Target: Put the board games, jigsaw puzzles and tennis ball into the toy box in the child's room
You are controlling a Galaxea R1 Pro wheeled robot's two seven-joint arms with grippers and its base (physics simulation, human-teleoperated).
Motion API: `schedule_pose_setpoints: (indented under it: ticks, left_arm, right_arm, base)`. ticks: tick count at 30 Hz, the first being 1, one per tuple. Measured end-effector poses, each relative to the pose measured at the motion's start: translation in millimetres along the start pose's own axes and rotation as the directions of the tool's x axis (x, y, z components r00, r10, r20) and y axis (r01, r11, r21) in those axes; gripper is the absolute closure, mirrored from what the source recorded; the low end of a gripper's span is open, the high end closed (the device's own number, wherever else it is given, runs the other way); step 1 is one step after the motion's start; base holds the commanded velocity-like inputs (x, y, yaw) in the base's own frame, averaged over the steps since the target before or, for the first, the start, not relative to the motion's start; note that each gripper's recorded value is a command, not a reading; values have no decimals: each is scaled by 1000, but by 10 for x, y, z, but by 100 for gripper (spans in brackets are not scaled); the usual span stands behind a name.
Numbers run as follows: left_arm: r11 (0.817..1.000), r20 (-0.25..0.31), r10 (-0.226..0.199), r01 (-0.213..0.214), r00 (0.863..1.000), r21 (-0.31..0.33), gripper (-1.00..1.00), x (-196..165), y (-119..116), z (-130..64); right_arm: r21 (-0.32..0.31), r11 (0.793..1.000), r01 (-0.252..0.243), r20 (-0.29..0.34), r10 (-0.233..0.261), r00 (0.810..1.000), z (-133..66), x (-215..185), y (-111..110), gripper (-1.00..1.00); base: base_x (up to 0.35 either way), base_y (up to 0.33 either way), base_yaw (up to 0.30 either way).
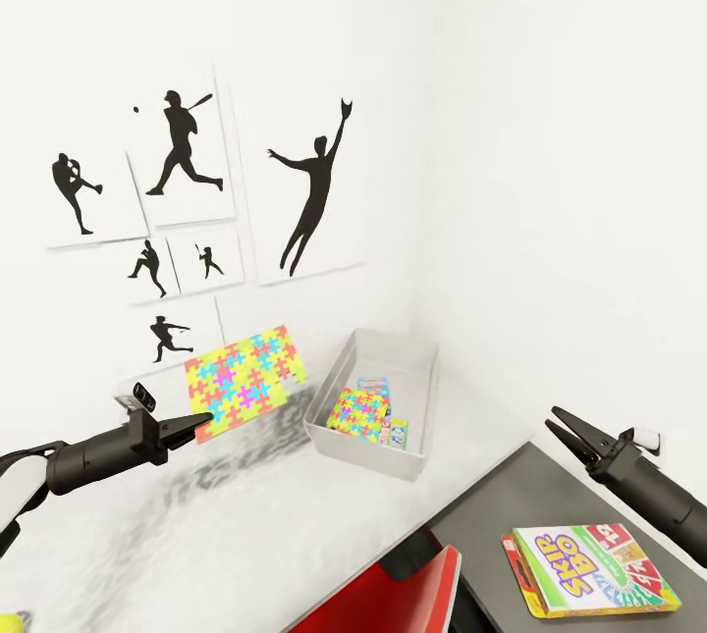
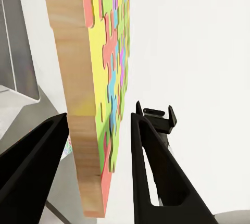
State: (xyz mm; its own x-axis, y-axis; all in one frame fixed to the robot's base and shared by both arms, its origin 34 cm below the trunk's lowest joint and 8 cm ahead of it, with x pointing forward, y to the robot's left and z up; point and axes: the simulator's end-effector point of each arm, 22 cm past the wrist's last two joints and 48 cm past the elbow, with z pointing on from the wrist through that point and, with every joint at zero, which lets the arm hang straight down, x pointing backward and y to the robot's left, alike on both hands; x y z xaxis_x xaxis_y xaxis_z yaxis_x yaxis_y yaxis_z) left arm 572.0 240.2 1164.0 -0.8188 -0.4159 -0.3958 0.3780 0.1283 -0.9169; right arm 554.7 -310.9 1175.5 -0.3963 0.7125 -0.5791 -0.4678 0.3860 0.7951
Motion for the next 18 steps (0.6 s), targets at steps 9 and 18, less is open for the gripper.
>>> schedule_pose_setpoints:
  ticks: [9, 18]
  left_arm:
    - [1000, 1, 1, -1, 1000, 0, 100, -2, 0, -1]
    - [1000, 1, 0, 0, 1000, 2, 100, 4, 2, 12]
  right_arm:
    - [-1, 1000, 0, -1, 0, 1000, 4, 4, 3, -100]
    - [-1, 1000, 0, -1, 0, 1000, 5, 5, 3, -100]
  base:
    - [0, 0, 0]
    - [0, 0, 0]
